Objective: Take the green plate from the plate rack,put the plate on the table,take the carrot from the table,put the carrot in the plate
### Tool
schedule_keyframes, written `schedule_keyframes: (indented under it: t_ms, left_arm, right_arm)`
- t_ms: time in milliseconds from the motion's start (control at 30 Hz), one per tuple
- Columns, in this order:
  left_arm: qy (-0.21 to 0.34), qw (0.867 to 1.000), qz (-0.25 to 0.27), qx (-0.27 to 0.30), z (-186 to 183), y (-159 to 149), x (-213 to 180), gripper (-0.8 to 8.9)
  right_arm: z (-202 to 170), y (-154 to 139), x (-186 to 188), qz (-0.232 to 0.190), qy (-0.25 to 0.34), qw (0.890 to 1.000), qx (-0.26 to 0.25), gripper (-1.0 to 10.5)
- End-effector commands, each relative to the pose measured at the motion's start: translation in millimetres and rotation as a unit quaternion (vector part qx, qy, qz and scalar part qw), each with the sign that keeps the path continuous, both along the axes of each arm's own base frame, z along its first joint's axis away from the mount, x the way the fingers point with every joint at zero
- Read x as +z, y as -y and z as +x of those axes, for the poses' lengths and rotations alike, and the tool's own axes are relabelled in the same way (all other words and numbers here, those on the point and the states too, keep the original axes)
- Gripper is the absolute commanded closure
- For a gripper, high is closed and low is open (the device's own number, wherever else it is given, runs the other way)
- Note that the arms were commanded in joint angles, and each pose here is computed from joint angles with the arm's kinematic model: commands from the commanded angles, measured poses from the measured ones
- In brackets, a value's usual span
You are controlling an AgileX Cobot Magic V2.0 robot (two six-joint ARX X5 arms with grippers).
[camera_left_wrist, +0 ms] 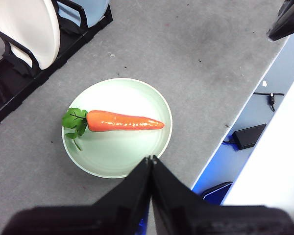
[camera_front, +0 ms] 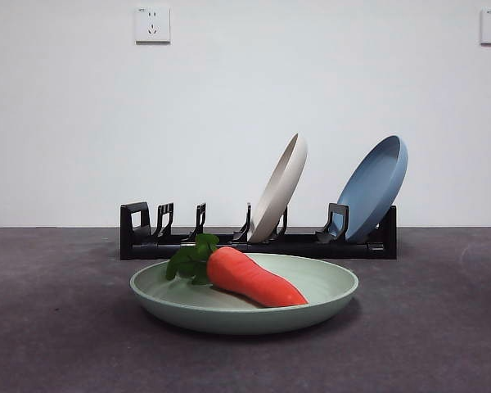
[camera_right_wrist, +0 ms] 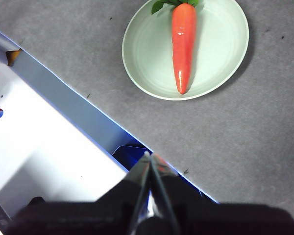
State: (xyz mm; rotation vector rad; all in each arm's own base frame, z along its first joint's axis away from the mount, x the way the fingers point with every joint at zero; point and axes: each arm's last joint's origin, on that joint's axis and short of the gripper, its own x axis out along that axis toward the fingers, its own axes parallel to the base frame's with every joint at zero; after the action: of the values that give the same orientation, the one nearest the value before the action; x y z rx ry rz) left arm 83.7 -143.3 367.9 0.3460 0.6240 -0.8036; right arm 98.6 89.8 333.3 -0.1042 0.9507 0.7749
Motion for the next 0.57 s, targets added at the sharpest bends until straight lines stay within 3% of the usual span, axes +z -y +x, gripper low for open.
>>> schedule_keyframes:
  t_ms: [33,467,567]
  left_arm:
    - [-0.001,1.000,-0.002,0.003,0.0,0.1,-0.4,8.17]
    - [-0.001,1.000,0.000,0.002,-0.1,-0.1,-0.6,8.17]
    - [0.053,0.998,0.006,0.017,4.4,-6.1,5.4,8.17]
  right_arm:
    - [-0.2,0.0,-1.6,0.000,-0.001,1.000,-0.002,9.5]
    - [-0.2,0.1,-1.6,0.000,-0.001,1.000,-0.002,9.5]
    - [-0.2,0.1,-1.6,0.000,-0.001,1.000,-0.002,9.5]
